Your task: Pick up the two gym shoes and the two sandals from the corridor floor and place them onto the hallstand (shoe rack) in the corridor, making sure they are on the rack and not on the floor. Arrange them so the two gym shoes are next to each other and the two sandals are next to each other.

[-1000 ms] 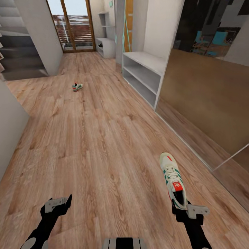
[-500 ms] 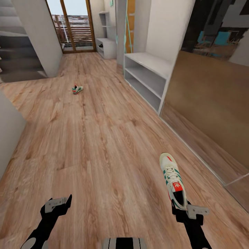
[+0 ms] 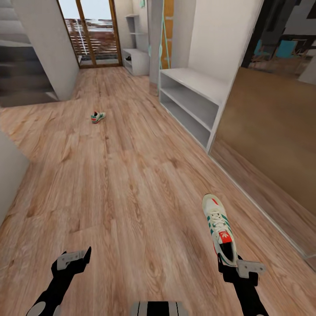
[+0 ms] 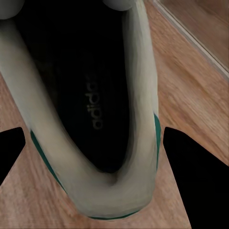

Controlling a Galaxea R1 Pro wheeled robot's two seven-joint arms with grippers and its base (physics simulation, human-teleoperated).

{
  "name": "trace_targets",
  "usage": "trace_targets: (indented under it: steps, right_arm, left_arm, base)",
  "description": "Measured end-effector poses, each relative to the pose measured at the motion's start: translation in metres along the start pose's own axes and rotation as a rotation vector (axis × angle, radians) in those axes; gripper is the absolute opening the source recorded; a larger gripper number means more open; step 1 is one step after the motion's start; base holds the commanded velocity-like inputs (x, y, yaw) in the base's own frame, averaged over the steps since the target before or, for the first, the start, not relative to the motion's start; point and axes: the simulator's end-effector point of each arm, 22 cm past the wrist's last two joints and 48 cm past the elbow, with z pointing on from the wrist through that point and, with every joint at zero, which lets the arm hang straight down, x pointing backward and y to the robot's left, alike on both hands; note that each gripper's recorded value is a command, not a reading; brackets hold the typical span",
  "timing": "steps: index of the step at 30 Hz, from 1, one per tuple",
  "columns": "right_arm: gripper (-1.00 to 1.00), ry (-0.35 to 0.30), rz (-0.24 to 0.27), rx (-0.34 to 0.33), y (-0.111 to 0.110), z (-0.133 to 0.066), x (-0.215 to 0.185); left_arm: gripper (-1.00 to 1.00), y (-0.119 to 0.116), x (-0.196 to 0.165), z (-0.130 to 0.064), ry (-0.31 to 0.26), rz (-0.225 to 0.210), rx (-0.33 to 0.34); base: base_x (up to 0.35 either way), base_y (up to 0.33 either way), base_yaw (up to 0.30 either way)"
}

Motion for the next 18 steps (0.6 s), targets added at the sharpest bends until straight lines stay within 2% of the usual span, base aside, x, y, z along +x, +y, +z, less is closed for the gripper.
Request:
trace_targets:
  steps: [18]
  right_arm:
    - [-1.00,0.000,-0.001,0.000,0.0002,0.0004,0.0000]
  left_arm:
    - [1.00,-0.0011,0.0002,0.0000,0.000,-0.001,0.002]
  base:
    - [0.325,0.099,0.000]
